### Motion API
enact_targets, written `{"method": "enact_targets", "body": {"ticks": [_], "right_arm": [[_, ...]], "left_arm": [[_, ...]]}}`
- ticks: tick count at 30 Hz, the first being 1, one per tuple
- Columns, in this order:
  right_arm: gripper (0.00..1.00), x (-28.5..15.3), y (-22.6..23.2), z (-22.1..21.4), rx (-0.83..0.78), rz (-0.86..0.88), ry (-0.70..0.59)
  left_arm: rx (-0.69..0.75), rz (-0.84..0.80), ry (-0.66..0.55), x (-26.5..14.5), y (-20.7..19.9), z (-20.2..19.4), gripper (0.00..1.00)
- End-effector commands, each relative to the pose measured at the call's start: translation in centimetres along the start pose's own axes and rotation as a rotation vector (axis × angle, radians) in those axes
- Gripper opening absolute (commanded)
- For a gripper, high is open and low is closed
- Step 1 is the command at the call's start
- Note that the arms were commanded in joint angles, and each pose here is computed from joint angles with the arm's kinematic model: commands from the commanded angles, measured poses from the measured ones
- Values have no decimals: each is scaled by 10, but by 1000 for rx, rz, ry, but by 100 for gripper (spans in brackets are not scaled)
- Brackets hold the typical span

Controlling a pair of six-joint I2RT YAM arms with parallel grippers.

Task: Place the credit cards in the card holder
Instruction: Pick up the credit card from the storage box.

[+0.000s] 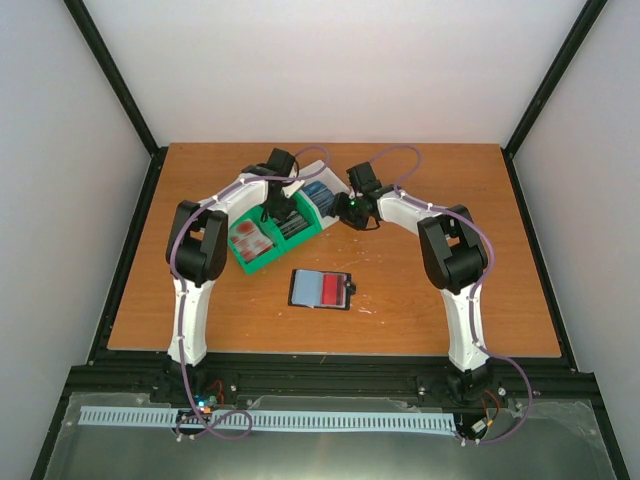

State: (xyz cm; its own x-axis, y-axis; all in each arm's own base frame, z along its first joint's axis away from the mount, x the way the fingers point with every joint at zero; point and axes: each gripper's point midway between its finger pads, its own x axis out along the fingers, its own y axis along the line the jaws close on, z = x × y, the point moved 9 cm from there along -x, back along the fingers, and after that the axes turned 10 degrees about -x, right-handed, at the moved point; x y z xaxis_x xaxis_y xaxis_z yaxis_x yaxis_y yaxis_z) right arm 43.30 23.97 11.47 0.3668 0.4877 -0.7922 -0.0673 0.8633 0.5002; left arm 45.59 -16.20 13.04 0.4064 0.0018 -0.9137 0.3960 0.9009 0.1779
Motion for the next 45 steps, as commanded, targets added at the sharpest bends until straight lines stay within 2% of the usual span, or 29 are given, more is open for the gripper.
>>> {"method": "enact_targets", "body": {"ticks": [1, 5, 9, 15, 45], "right_arm": [[56, 14, -17, -16, -5, -71, 76], [56, 14, -17, -16, -6, -69, 75], [56, 13, -17, -15, -10, -73, 73], [56, 13, -17, -16, -10, -76, 74], [54, 13, -20, -19, -2, -76, 76]], "left_arm": [[18, 5, -3, 5, 5, 6, 35], [19, 48, 16, 12, 9, 3, 34], [20, 78, 9, 12, 14, 5, 25], [13, 78, -8, 3, 21, 12, 20], [-25, 154, -67, -27, 42, 22, 12]]}}
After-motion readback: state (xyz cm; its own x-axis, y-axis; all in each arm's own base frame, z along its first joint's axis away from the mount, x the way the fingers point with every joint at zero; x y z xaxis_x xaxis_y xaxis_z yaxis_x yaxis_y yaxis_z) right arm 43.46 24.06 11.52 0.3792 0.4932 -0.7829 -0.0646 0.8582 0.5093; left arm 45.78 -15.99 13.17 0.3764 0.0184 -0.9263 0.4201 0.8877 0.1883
